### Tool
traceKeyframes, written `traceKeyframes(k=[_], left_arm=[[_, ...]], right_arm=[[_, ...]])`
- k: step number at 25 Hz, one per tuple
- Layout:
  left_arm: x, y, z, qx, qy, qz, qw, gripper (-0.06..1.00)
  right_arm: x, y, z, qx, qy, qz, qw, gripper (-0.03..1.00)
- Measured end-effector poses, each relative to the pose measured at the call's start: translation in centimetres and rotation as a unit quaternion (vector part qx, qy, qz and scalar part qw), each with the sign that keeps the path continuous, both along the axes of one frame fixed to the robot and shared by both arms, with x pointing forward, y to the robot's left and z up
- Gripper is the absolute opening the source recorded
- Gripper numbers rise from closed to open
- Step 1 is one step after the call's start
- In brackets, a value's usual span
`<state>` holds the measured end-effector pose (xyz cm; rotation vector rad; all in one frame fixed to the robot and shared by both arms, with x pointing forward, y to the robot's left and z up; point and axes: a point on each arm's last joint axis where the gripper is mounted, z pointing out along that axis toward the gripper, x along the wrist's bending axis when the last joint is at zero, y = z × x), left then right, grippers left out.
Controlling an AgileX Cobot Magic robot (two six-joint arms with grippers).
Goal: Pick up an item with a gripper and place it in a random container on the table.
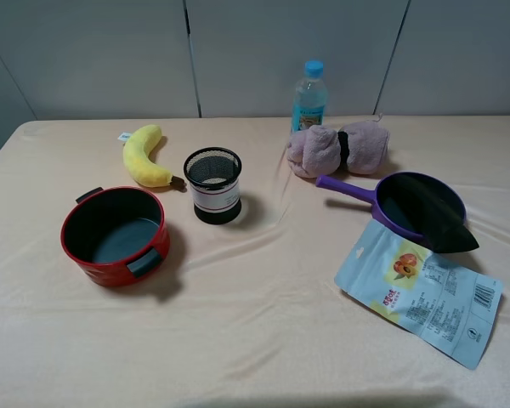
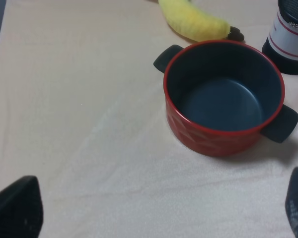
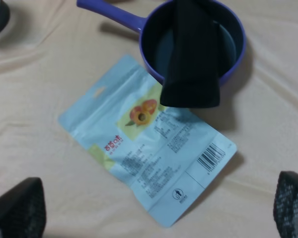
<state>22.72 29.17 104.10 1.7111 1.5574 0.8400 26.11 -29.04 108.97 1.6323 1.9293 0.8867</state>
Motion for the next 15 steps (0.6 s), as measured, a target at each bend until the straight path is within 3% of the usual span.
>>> traceKeyframes(k=[6,11,15], left_arm=[[0.0,0.0,0.0,0.000,0.000,0.000,1.000,0.99],[0.0,0.0,0.0,0.000,0.000,0.000,1.000,0.99],[0.0,0.0,0.0,0.000,0.000,0.000,1.000,0.99]], right_arm=[[-1.9,-1.0,-2.5,-0.019,-0.074,-0.018,0.997,0.69],[-2.8,-1.2,-3.2,-0.002,-0.142,-0.047,0.989,0.69],[-2.7,-1.1,-3.6,-0.001,-0.157,-0.091,0.983,0.69]])
